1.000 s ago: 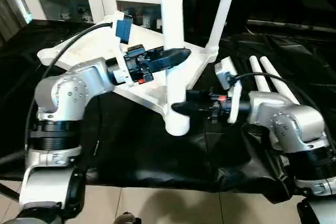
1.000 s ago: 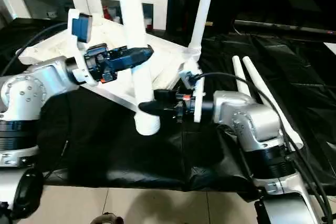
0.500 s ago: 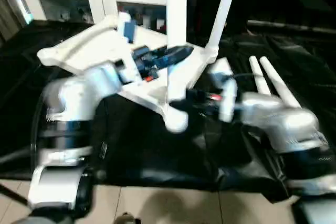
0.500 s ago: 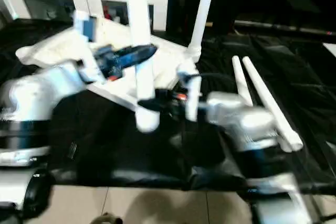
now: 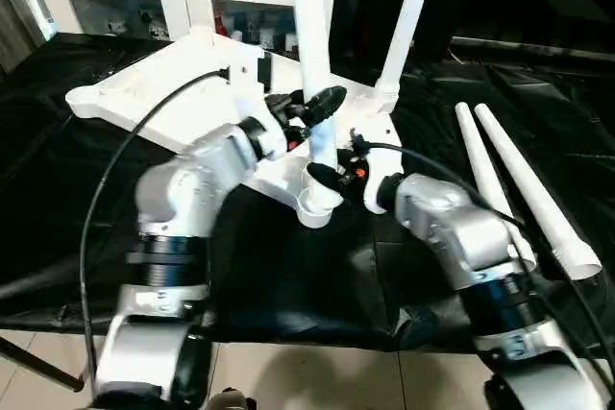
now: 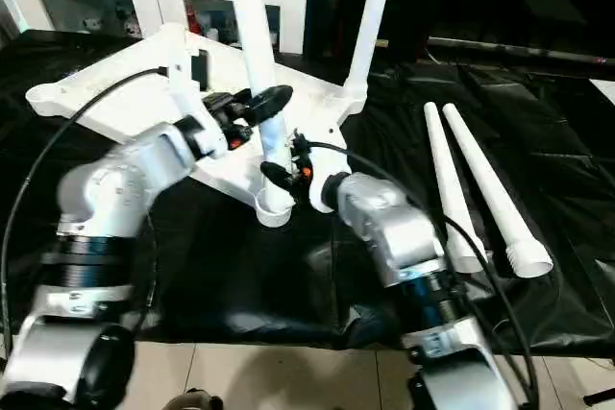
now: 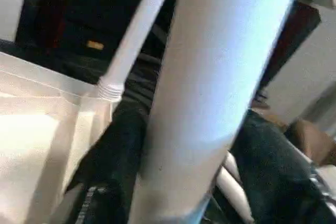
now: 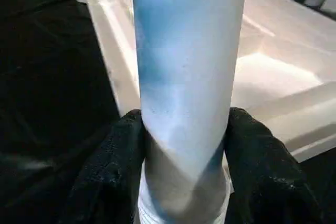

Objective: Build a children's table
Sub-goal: Pick table leg

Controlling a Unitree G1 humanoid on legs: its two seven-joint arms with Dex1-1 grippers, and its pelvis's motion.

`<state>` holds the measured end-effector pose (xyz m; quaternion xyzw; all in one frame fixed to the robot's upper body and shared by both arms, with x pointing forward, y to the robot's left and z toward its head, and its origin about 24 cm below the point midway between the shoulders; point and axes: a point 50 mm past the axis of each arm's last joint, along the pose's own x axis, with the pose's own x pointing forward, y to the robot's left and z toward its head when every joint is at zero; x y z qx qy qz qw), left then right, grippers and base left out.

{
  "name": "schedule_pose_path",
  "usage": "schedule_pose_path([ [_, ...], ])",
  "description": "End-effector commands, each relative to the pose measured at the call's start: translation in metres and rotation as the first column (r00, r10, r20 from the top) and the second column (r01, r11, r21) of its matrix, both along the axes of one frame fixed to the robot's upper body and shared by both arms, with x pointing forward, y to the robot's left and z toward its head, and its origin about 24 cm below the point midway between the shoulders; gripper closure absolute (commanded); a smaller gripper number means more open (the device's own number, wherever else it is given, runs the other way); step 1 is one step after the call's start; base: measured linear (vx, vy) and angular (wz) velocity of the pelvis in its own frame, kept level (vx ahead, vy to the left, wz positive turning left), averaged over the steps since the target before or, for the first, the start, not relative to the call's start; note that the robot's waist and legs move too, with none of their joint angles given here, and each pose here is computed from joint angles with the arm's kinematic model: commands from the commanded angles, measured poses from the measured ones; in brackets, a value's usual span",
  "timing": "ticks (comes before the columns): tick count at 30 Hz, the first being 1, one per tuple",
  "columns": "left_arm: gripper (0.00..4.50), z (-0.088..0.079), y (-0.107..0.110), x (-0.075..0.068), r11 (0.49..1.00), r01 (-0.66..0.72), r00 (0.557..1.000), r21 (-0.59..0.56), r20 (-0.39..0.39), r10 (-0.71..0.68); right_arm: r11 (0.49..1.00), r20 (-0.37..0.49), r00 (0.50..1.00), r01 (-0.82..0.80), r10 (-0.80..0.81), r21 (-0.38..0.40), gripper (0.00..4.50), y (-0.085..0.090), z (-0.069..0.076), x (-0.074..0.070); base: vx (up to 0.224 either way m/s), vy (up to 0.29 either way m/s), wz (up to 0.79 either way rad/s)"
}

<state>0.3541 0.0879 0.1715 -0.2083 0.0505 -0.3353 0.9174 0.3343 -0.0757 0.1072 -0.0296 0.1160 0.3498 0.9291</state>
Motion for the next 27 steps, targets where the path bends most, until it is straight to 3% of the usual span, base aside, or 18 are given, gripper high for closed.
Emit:
schedule_pose_path([
  [1,1.98,0.000,-0.003,0.000,1.000,-0.024,1.000,0.002,-0.001,0.024,1.000,0.044,0.999,0.000,0.000,-0.007,2.60,0.005,0.008,0.002,0.000,0.000,0.00],
  [11,2.51,0.000,0.001,0.003,0.998,-0.070,0.997,0.000,0.014,0.070,1.000,0.084,0.996,-0.009,0.009,-0.001,2.60,0.006,0.014,0.003,0.000,0.000,0.00],
  [13,2.52,0.003,0.001,0.003,0.999,-0.053,0.998,-0.009,0.024,0.054,0.996,0.082,0.995,-0.069,0.064,0.058,2.60,0.009,0.019,0.000,0.000,0.000,0.00],
  [16,2.55,0.005,0.002,0.002,0.999,-0.031,0.999,-0.017,0.033,0.031,0.991,0.063,0.995,-0.083,0.077,0.105,1.88,0.007,0.022,0.000,0.000,0.000,0.00],
  [22,2.61,0.011,0.005,-0.005,0.987,0.158,0.986,0.026,0.059,-0.159,0.969,-0.006,0.982,-0.183,0.186,0.165,1.41,-0.021,0.034,-0.001,0.000,0.000,0.00],
  [23,2.61,0.016,0.006,-0.013,0.962,0.271,0.960,0.033,0.069,-0.273,0.946,-0.037,0.961,-0.262,0.273,0.190,1.41,-0.030,0.037,-0.006,0.000,0.000,0.00],
  [27,2.62,0.027,0.007,-0.022,0.917,0.399,0.912,0.001,0.105,-0.397,0.911,-0.074,0.927,-0.344,0.368,0.227,1.40,-0.040,0.041,-0.014,0.000,0.000,0.00],
])
